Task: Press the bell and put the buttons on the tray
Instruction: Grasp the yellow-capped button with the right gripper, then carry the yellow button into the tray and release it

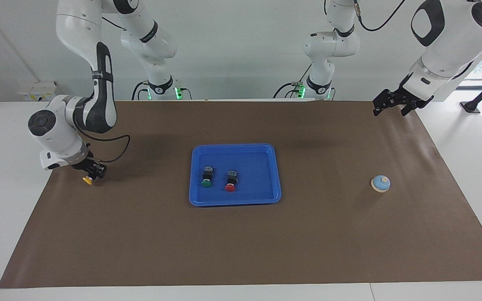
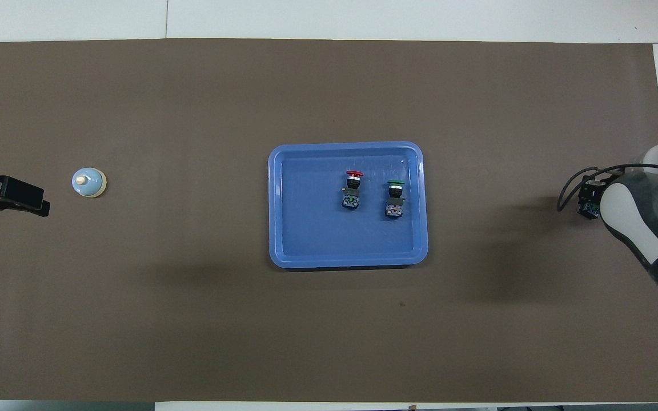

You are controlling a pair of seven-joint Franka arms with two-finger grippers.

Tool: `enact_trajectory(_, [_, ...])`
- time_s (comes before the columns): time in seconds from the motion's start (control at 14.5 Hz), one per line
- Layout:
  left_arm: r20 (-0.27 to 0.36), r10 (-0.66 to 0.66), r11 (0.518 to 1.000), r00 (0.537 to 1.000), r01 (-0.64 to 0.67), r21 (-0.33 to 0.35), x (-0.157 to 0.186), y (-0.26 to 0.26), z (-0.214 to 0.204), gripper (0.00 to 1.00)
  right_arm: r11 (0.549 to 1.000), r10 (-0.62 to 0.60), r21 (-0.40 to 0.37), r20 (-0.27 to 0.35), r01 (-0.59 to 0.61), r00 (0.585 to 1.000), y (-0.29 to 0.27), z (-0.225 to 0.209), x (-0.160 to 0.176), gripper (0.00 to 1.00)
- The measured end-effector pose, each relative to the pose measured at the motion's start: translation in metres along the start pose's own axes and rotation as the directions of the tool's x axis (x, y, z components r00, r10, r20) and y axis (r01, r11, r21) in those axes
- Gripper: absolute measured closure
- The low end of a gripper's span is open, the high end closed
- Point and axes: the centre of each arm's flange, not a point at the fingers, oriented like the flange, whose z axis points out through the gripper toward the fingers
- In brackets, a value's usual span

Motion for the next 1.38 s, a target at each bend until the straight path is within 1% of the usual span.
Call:
enact_trajectory(0.14, [0.0,0.0,1.0,1.0,0.0,0.0,0.0,0.0,0.0,0.0,0.996,-0.083,-0.015,-0.013,0.082,0.997,-0.061,-0.053,0.0,0.6])
enact_trajectory(0.28, [0.0,0.0,1.0,1.0,0.0,0.0,0.0,0.0,0.0,0.0,0.989,-0.15,-0.001,-0.046,0.15,0.988,-0.131,-0.09,-0.013,0.6])
enact_trajectory(0.41, [0.0,0.0,1.0,1.0,0.0,0.0,0.0,0.0,0.0,0.0,0.98,-0.193,0.034,-0.063,0.196,0.979,-0.195,-0.104,-0.035,0.6])
enact_trajectory(0.55, [0.0,0.0,1.0,1.0,0.0,0.0,0.0,0.0,0.0,0.0,0.967,-0.241,0.058,-0.077,0.246,0.967,-0.259,-0.108,-0.063,0.6])
enact_trajectory(0.62, [0.0,0.0,1.0,1.0,0.0,0.0,0.0,0.0,0.0,0.0,0.96,-0.265,0.069,-0.094,0.272,0.96,-0.291,-0.109,-0.079,0.6])
enact_trajectory(0.83, [0.0,0.0,1.0,1.0,0.0,0.0,0.0,0.0,0.0,0.0,0.939,-0.323,0.076,-0.13,0.334,0.937,-0.387,-0.094,-0.135,0.6])
enact_trajectory(1.03, [0.0,0.0,1.0,1.0,0.0,0.0,0.0,0.0,0.0,0.0,0.923,-0.358,0.09,-0.161,0.375,0.92,-0.46,-0.054,-0.178,0.6])
enact_trajectory(1.17, [0.0,0.0,1.0,1.0,0.0,0.0,0.0,0.0,0.0,0.0,0.912,-0.376,0.103,-0.184,0.398,0.908,-0.485,-0.03,-0.187,0.6])
enact_trajectory(1.38, [0.0,0.0,1.0,1.0,0.0,0.0,0.0,0.0,0.0,0.0,0.907,-0.375,0.116,-0.212,0.404,0.902,-0.491,-0.007,-0.176,0.6])
